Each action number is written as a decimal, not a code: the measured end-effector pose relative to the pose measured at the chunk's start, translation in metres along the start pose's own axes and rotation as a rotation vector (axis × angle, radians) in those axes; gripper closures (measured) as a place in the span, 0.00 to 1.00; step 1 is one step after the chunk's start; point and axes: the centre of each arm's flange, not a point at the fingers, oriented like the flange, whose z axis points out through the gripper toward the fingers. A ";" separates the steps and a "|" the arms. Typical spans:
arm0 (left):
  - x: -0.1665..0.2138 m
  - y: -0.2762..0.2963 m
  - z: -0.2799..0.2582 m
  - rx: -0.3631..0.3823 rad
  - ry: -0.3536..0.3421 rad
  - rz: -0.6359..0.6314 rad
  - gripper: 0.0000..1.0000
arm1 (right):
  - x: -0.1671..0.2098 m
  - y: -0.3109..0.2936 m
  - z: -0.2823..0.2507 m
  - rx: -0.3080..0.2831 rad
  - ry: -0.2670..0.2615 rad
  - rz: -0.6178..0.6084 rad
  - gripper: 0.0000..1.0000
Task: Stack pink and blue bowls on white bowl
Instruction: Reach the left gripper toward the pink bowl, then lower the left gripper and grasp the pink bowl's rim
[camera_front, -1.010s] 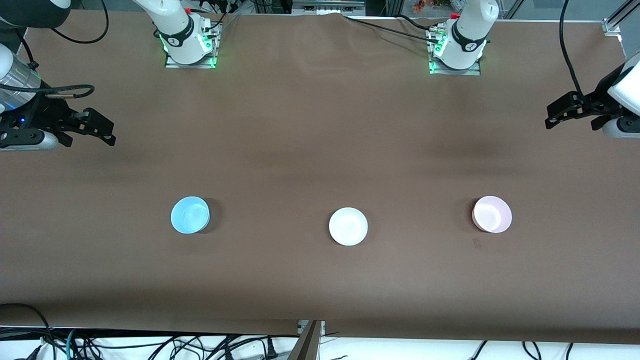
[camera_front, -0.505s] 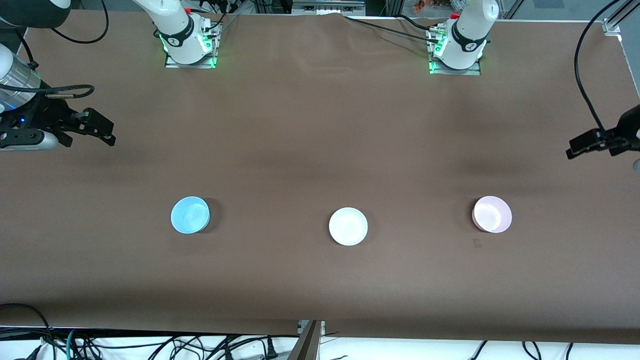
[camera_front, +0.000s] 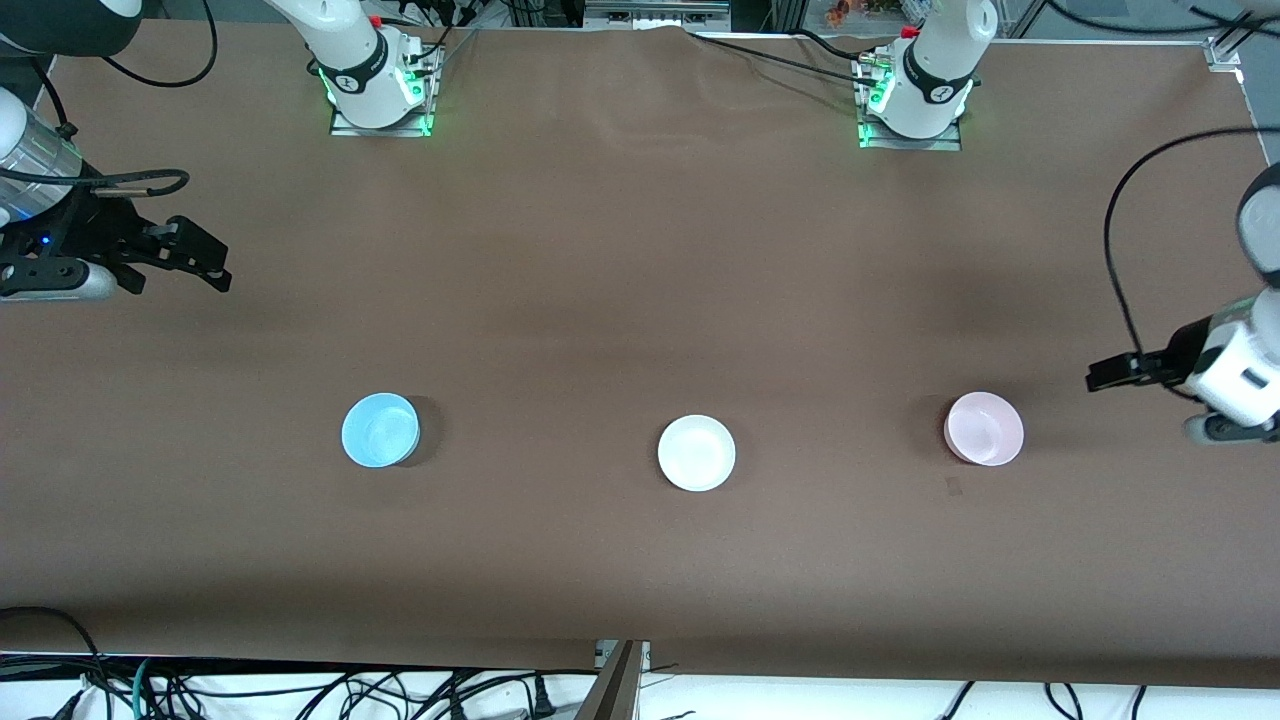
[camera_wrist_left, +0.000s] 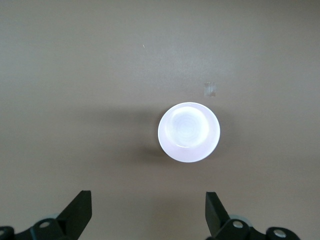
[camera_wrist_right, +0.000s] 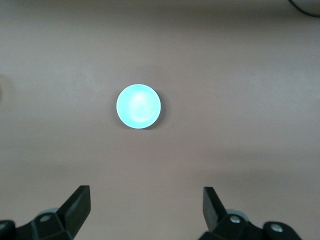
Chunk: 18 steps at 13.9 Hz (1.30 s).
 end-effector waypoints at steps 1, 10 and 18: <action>0.006 -0.003 0.016 -0.007 -0.004 0.009 0.00 | 0.000 0.000 0.000 0.000 0.000 0.000 0.00; 0.029 -0.022 0.125 -0.023 0.031 0.032 0.00 | 0.001 0.000 0.004 0.000 -0.007 0.000 0.00; 0.008 -0.010 0.183 -0.028 0.030 0.054 0.08 | 0.003 -0.001 0.007 0.000 -0.006 -0.002 0.00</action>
